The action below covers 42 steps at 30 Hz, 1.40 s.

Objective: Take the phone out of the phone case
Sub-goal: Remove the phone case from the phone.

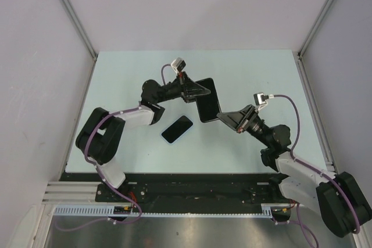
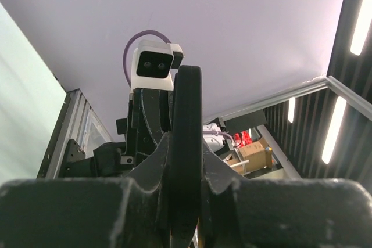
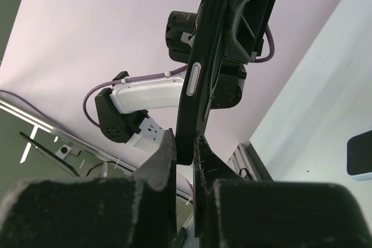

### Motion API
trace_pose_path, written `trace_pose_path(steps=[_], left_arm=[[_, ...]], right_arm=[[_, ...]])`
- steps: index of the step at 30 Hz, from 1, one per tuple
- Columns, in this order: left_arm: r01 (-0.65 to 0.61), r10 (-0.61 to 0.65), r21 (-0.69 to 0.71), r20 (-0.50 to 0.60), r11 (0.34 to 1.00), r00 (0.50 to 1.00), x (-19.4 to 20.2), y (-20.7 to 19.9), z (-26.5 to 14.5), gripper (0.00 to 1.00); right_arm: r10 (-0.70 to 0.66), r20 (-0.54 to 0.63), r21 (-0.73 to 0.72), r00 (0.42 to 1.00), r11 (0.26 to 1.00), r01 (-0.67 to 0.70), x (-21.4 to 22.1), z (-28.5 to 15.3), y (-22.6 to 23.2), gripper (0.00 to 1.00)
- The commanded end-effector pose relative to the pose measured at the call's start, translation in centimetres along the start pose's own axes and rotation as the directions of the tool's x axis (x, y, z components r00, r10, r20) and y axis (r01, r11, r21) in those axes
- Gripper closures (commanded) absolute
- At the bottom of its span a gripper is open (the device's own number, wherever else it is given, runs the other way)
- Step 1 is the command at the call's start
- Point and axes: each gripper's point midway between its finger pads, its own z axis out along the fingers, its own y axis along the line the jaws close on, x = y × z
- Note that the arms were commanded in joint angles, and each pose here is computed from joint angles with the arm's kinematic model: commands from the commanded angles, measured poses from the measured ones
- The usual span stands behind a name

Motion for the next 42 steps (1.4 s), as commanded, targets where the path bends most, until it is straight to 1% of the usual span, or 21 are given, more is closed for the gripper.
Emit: trace_pose_path(steps=[1,5,8,11,12,18,23,24,30,36,42], left_arm=[[0.016,-0.014,0.169,-0.013,0.985,1.000,1.4,-7.7,-0.9,1.00],[-0.005,0.007,0.209,-0.008,0.978,1.000,1.8,-9.3,-1.0,1.00],[-0.024,0.025,0.246,-0.002,0.969,1.000,1.9,-10.5,-1.0,1.00],[-0.045,0.046,0.290,0.004,0.956,0.999,2.0,-12.0,-1.1,1.00],[-0.052,0.053,0.303,0.004,0.952,0.999,2.0,-12.5,-1.1,1.00],[-0.067,0.066,0.344,0.014,0.937,0.998,2.3,-13.9,-1.3,1.00],[-0.076,0.076,0.361,0.015,0.929,0.997,2.6,-14.5,-1.6,1.00],[-0.077,0.076,0.361,0.017,0.929,0.997,2.6,-14.5,-1.7,1.00],[-0.093,0.091,0.375,0.023,0.922,0.996,2.8,-15.3,-1.9,1.00],[-0.103,0.101,0.376,0.025,0.921,0.995,3.2,-15.3,-2.1,1.00],[-0.113,0.110,0.368,0.027,0.923,0.994,3.6,-15.0,-2.4,1.00]], right_arm=[[-0.161,0.158,-0.303,0.974,0.931,0.203,-1.9,-1.0,7.0,1.00],[-0.131,0.204,-0.318,0.970,0.929,0.192,-2.7,-0.6,7.9,1.00],[-0.064,0.251,-0.329,0.966,0.933,0.148,-4.0,-0.3,8.6,1.00],[0.035,0.300,-0.341,0.953,0.937,0.073,-5.4,-0.4,8.9,1.00],[0.063,0.328,-0.345,0.943,0.937,0.057,-6.1,-0.4,8.9,1.00],[0.198,0.384,-0.390,0.902,0.920,-0.037,-7.8,-0.8,9.6,1.00],[0.279,0.389,-0.419,0.878,0.903,-0.101,-8.2,-0.6,9.9,1.00],[0.299,0.410,-0.423,0.861,0.899,-0.111,-8.7,-0.6,9.9,1.00],[0.378,0.409,-0.436,0.831,0.881,-0.187,-8.8,0.4,9.4,1.00],[0.411,0.390,-0.454,0.824,0.864,-0.216,-8.8,1.4,9.8,1.00],[0.439,0.383,-0.453,0.813,0.856,-0.249,-8.9,1.7,9.3,1.00]])
